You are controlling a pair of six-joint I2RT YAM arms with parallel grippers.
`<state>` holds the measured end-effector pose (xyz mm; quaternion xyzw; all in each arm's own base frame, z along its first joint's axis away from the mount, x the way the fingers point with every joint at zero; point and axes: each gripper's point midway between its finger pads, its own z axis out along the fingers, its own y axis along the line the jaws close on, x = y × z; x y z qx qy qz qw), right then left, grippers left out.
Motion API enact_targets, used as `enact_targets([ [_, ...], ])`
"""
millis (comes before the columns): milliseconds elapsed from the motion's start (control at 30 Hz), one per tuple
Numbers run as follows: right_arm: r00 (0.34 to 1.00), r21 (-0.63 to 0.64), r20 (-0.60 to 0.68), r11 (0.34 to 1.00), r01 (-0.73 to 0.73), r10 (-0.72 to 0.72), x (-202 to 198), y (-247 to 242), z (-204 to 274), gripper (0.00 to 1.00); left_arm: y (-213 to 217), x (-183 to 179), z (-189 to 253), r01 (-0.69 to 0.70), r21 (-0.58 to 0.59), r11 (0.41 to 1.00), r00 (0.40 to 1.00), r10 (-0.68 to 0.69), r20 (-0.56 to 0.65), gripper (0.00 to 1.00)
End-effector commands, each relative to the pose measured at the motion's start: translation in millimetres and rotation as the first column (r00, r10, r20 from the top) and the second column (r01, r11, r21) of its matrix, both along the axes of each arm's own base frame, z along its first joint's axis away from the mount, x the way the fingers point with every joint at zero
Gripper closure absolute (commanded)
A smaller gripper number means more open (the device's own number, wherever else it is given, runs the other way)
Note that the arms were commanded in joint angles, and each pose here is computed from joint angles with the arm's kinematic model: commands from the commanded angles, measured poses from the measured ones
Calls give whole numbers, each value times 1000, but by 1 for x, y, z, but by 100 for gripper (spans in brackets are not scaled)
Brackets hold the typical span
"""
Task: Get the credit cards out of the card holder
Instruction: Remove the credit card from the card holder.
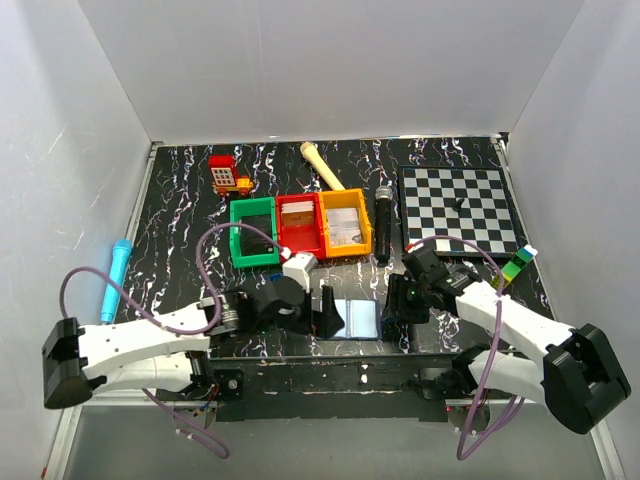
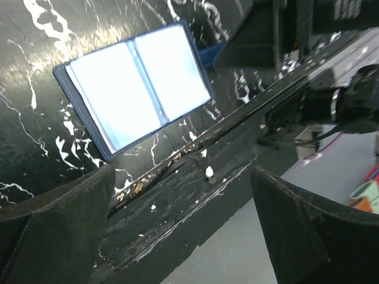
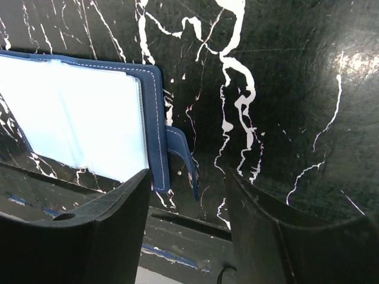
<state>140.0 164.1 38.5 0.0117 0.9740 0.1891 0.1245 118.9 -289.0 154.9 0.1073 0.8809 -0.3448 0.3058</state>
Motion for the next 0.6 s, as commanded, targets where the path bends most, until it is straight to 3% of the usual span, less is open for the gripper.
enact_targets([
  [0, 1000, 28, 28, 1000, -5, 4, 9, 8, 1, 42, -9, 4, 8, -59, 38, 998, 998, 58, 28, 2],
  [300, 999, -15, 17, 999, -38, 38, 13, 7, -11, 59, -13, 5, -4, -68, 59, 996, 998, 67, 18, 2],
  [533, 992, 51, 94, 995, -88, 83, 23, 20, 5, 86, -20, 6, -10, -37, 97, 995, 999, 35, 22, 2],
  [567, 988, 77, 119, 991, -107, 98, 23, 24, 11, 94, -21, 6, -11, -31, 101, 994, 999, 29, 23, 3],
])
